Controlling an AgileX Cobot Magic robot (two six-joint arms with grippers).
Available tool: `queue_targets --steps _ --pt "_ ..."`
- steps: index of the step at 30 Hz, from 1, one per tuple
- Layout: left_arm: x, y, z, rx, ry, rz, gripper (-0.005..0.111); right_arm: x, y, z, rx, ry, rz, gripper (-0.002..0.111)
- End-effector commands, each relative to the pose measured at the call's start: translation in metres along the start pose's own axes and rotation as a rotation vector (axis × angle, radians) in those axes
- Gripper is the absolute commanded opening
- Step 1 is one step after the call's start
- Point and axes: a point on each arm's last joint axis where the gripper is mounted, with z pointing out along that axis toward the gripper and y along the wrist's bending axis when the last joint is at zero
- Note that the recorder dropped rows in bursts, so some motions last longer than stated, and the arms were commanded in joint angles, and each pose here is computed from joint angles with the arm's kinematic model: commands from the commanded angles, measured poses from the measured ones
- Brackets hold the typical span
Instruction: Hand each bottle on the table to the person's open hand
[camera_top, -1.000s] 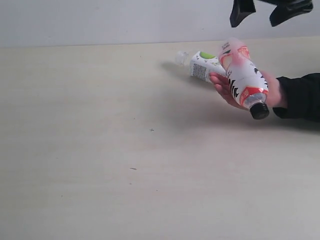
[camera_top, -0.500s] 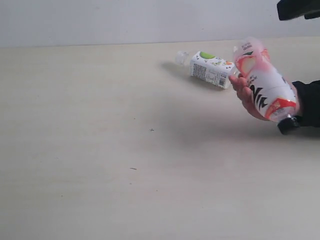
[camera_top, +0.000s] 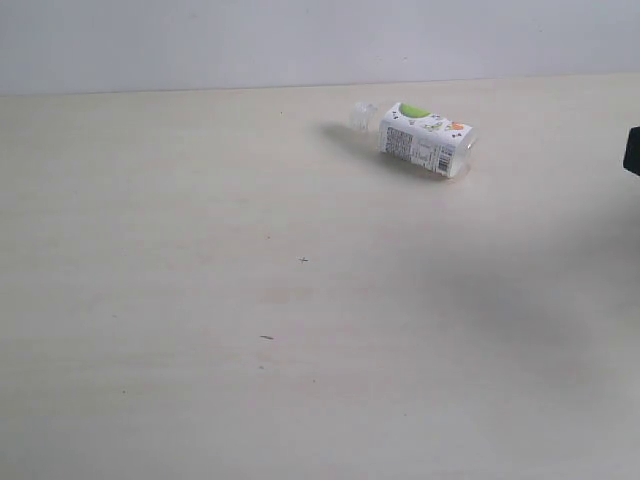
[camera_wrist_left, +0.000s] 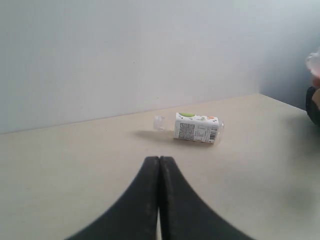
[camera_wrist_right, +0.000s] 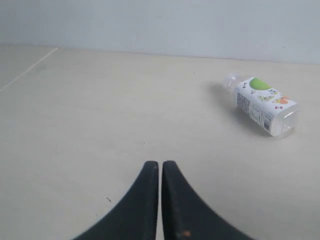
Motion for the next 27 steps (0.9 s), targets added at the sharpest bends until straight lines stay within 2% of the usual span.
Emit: queue_targets --steps 1,27 --pt "0.0009 0.0002 -0.0006 -0.001 -0.006 0.003 0.000 -0.0006 0.0036 -0.0121 -0.001 -0.081 -0.018 0.003" --pt "0.0009 0.0002 -0.0006 -0.001 -0.006 0.003 0.000 -0.0007 0.0055 -0.0167 -0.007 -0.104 -0.014 0.003"
